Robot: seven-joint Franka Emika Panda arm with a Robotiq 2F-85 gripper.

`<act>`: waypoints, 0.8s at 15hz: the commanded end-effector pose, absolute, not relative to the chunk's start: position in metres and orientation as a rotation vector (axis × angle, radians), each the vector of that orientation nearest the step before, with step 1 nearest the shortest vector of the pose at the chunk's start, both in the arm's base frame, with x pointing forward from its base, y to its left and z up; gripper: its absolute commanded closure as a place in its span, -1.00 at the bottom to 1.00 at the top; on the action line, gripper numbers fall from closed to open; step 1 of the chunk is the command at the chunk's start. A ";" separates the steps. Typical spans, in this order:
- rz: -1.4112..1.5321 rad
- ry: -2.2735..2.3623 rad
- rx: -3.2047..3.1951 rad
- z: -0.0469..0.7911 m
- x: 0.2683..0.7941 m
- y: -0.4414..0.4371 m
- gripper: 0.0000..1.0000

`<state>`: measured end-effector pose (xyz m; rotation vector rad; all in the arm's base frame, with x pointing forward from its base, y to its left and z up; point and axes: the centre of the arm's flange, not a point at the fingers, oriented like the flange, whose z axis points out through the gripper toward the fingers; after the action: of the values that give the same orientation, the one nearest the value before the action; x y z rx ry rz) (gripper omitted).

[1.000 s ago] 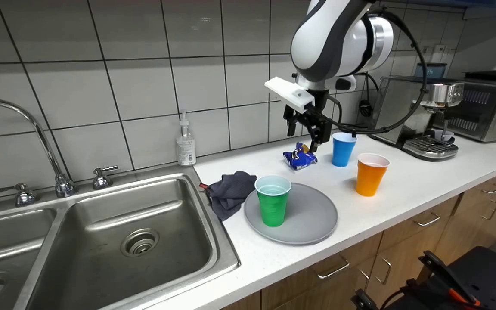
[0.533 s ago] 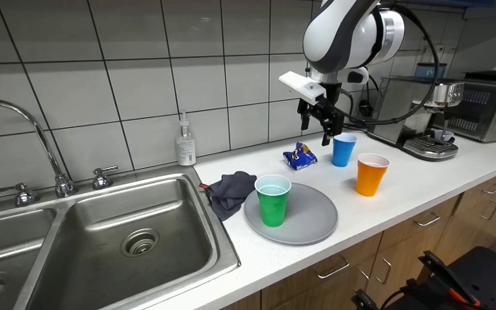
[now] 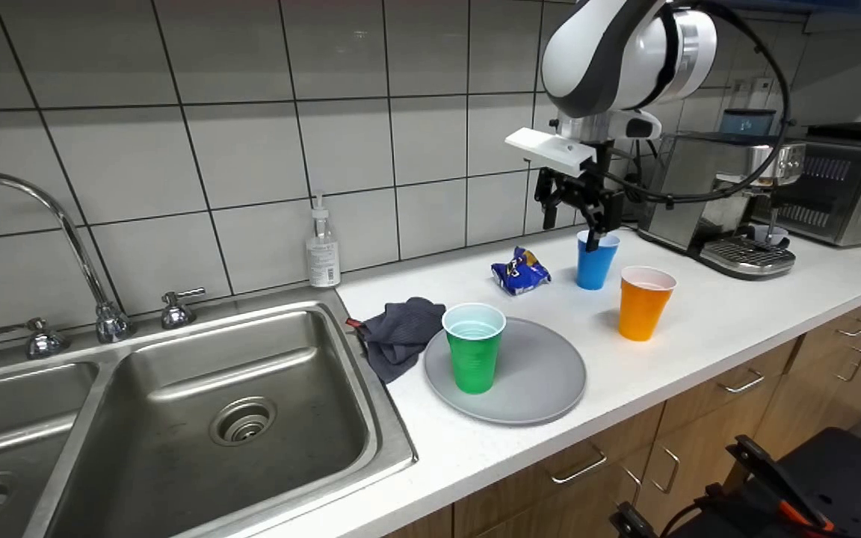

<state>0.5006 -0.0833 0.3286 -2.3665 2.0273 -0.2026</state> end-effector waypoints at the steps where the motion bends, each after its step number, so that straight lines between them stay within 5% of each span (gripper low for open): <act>1: -0.174 1.926 -2.470 0.329 0.507 -0.108 -1.00; 12: -0.016 1.500 -2.787 0.304 0.511 -0.163 -1.00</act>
<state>0.5000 -0.1432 0.2997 -2.7136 1.6337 -0.1058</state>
